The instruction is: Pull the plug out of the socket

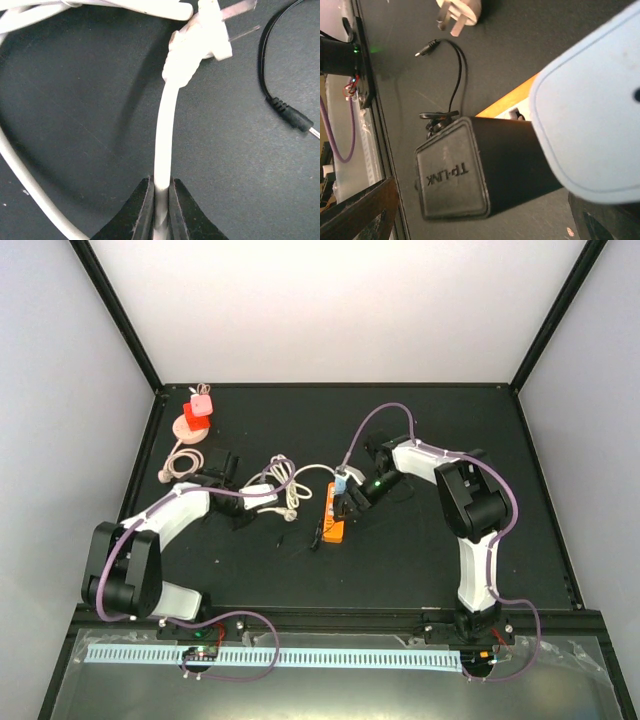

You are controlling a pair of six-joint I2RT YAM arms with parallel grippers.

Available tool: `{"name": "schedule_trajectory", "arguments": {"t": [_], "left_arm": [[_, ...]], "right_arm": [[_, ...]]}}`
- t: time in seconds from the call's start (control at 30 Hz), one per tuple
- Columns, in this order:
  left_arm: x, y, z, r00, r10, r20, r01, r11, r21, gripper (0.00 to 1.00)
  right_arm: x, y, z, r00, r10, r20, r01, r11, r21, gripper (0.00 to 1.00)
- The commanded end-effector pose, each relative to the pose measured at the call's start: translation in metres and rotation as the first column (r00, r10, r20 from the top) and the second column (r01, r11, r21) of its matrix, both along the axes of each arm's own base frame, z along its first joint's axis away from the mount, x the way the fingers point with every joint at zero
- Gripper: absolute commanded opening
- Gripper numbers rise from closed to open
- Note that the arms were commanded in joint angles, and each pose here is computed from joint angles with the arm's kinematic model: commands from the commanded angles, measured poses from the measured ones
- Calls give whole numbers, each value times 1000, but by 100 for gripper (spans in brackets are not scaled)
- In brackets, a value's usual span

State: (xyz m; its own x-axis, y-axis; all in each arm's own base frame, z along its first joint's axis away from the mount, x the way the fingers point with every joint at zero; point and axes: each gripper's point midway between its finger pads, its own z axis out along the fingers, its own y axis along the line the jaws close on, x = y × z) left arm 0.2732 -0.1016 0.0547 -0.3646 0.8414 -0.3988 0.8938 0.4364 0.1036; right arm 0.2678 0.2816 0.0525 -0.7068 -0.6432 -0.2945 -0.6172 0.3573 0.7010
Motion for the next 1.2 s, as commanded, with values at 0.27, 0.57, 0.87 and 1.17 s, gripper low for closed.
{"name": "schedule_trajectory", "arguments": {"t": [0.27,0.57,0.87,1.17], "left_arm": [[18,-6,12,999,44,5,-44,998,-44,57],[12,-39,73,999,8,32,-1,979,-205,71],[5,-110,111,985,-126,116,156,941,-299,80],[7,-170,114,961,-248,122,276,892,-358,79]], "right_arm": [[4,10,49,996,7,91,-22,986,168,98],[27,-27,79,981,-103,162,66,973,219,96],[65,-42,92,934,-258,248,209,956,207,88],[71,-45,91,929,-282,242,236,951,202,87]]}}
